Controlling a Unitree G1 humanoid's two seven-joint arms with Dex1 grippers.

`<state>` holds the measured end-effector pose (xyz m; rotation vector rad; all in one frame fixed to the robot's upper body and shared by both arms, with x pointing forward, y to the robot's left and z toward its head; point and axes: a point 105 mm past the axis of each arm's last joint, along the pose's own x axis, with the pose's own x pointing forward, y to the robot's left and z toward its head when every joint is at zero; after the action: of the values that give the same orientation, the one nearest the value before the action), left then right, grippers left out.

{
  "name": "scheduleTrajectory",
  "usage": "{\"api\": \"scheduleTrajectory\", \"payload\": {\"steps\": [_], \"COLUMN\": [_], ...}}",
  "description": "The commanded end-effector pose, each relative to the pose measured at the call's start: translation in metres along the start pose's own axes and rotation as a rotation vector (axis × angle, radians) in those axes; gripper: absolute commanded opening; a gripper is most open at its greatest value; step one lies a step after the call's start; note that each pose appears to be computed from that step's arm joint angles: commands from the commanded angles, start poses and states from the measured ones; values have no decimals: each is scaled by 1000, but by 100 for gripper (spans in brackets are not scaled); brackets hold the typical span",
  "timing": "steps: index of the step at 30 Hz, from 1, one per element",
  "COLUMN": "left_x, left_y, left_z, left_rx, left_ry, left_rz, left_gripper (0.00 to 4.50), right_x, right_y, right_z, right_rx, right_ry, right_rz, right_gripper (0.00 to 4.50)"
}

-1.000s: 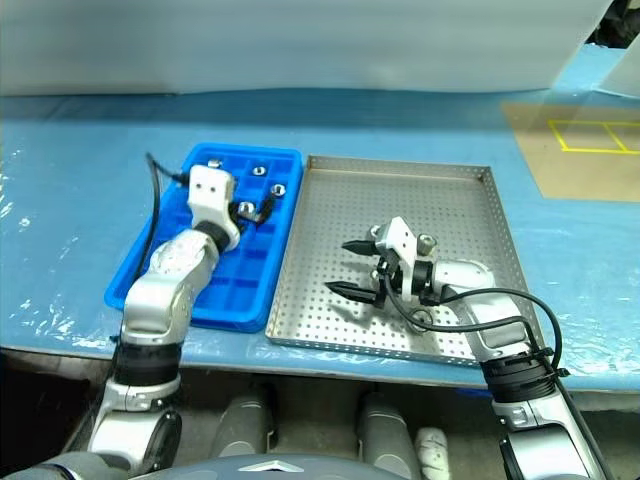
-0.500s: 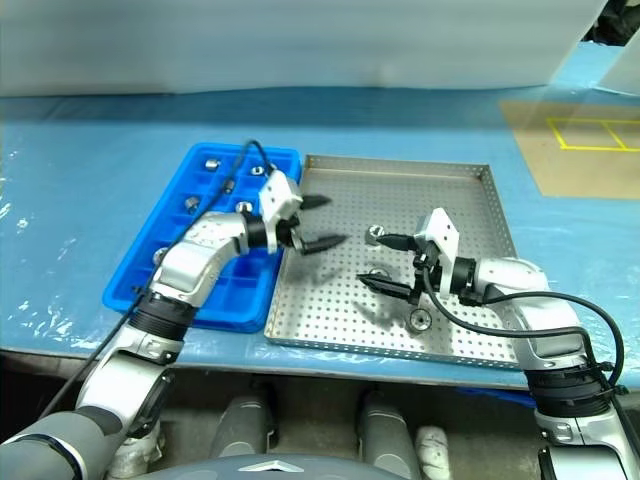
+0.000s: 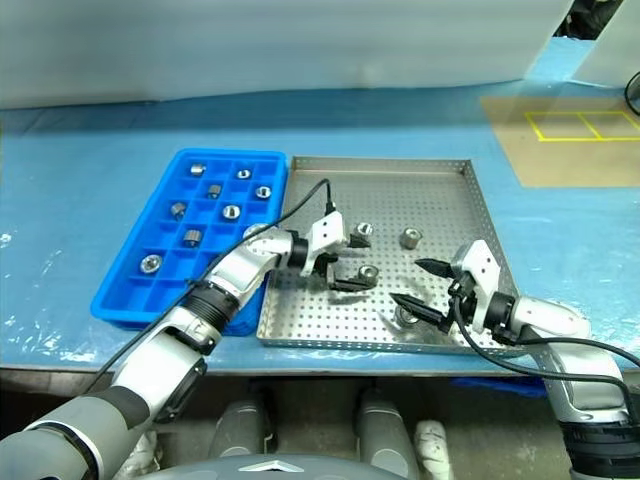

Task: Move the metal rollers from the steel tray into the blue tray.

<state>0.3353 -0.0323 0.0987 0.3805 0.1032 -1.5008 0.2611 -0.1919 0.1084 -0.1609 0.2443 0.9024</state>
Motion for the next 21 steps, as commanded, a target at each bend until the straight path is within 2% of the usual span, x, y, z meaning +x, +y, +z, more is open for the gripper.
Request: {"api": "scheduleTrajectory", "payload": {"steps": [1, 4, 7, 13, 14, 21], "left_x": [5, 7, 9, 10, 10, -6], "left_y": [-7, -9, -11, -8, -7, 3], "left_z": [-3, -16, -16, -17, -15, 9], "left_rx": [5, -14, -50, -90, -101, -154], "left_ry": [23, 78, 63, 49, 35, -98], "left_rz": [-36, -32, -38, 16, 26, 150], "left_gripper": [448, 448, 389, 183, 165, 165], "right_x": [-5, -5, -4, -3, -2, 11], "right_y": [4, 8, 10, 12, 11, 11], "right_z": [13, 14, 14, 18, 20, 29], "right_rx": [-55, -57, -57, -55, -57, -59], "right_ry": [-45, -50, -50, -50, -50, -56], "right_rz": [-18, -24, -27, -25, -19, 53], "right_gripper": [450, 450, 450, 450, 450, 450]}}
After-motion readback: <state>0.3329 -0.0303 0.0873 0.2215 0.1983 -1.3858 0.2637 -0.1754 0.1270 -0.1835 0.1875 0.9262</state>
